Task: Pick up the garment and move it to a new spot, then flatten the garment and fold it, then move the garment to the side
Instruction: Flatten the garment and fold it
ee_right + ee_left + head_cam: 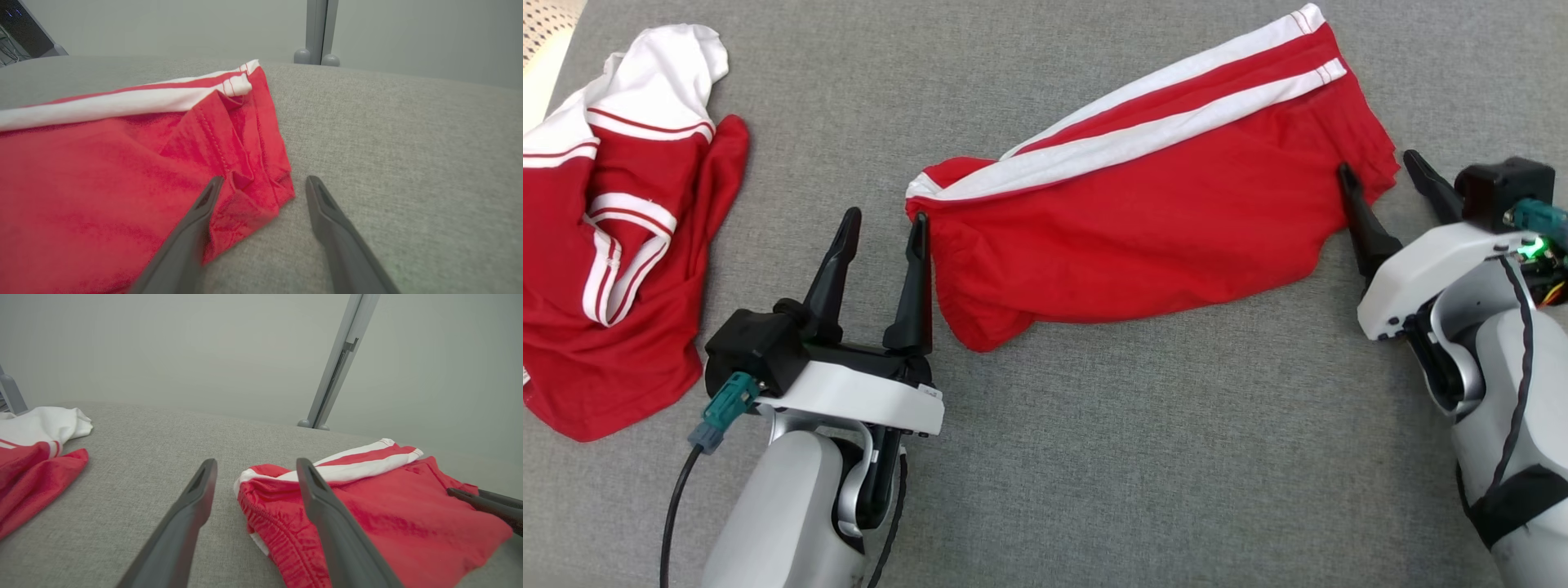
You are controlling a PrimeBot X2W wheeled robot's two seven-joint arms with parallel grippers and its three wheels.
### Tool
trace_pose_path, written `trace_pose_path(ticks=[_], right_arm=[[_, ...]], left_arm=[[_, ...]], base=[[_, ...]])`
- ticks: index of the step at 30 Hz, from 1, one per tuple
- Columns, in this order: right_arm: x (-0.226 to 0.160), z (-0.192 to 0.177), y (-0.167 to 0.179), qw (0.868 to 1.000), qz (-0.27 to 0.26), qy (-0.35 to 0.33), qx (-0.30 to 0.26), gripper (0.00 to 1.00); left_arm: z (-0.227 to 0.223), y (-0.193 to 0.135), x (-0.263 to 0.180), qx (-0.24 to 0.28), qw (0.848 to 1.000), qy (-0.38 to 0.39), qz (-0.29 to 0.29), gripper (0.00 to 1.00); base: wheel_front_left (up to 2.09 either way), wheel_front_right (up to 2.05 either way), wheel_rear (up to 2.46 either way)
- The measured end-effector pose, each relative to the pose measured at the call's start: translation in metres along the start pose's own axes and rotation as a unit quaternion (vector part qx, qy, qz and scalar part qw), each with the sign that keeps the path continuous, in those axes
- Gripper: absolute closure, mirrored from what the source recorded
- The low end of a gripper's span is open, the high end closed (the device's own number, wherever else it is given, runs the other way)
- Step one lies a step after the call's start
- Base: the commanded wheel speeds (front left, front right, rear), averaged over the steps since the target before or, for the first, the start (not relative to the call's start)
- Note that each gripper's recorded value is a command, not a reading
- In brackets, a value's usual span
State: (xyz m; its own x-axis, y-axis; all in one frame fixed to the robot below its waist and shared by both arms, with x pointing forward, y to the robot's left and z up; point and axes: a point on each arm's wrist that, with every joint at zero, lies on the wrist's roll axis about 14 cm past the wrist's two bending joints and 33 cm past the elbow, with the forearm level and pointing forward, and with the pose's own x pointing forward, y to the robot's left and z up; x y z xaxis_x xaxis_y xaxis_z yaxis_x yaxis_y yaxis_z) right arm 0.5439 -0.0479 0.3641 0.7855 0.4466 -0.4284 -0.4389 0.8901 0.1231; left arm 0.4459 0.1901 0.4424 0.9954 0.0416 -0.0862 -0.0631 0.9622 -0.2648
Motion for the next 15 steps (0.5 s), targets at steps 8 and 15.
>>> trace_pose_path(ticks=[8,15], right_arm=[[-0.001,0.004,0.007,1.0,0.004,0.005,0.006,1.0],[-0.036,-0.008,0.0,0.999,-0.021,-0.021,0.038,1.0]], left_arm=[[0.003,-0.001,0.001,0.003,1.0,-0.004,0.001,0.0],[0.007,-0.007,0.002,0.009,1.0,-0.012,-0.007,0.0]], base=[[0.0,0.0,0.0],[0.0,0.0,0.0]])
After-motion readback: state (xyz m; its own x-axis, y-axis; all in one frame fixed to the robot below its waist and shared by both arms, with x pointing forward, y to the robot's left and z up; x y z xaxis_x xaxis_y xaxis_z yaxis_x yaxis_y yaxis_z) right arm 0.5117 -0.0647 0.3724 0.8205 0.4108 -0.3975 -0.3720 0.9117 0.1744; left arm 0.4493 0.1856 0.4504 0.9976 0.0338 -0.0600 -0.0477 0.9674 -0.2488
